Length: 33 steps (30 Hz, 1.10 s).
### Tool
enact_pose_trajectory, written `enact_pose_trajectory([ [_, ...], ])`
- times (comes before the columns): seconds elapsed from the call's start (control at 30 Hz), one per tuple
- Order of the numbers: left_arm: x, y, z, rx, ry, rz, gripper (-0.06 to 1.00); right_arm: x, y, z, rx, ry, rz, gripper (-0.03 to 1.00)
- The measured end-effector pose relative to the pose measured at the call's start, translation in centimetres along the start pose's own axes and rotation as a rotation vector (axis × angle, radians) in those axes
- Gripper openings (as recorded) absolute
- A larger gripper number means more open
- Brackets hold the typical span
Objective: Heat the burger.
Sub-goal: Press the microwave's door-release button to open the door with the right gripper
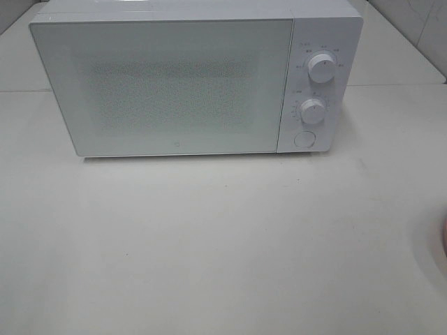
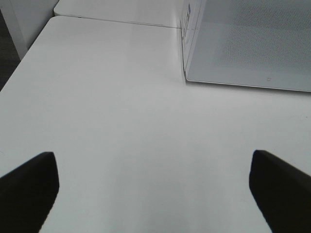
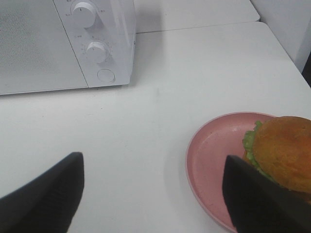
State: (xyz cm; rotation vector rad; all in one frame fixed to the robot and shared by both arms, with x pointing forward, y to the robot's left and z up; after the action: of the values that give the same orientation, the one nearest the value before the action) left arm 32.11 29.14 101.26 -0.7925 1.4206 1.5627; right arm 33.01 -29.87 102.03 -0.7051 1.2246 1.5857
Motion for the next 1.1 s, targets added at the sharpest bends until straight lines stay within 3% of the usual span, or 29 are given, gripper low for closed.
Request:
enact_pose_trajectory([
  [0.5, 0.0, 0.0, 0.0, 0.000, 0.000, 0.000, 0.99, -4.1, -1.2, 1.7, -0.052, 0.002, -0.127, 0.76],
  [1.1, 0.0, 0.0, 0.0, 0.000, 0.000, 0.000, 0.99, -6.3, -4.9, 2.7, -0.054, 0.005, -0.121, 0.76],
])
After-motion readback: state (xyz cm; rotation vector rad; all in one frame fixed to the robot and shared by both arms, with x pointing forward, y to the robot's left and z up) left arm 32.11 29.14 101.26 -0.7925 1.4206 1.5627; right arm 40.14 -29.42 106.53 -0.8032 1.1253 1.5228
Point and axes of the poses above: a point on each arm's last joint axis where the gripper is mounted, y pointing back along that axis away from the gripper, z along the wrist's bending axis when the last joint is at zero, x = y × z, the point moved 10 cm from there along -y, pointing out along that axis toward the gripper, and after that the axes turned 14 degrees about -y, right-handed, at the moved point
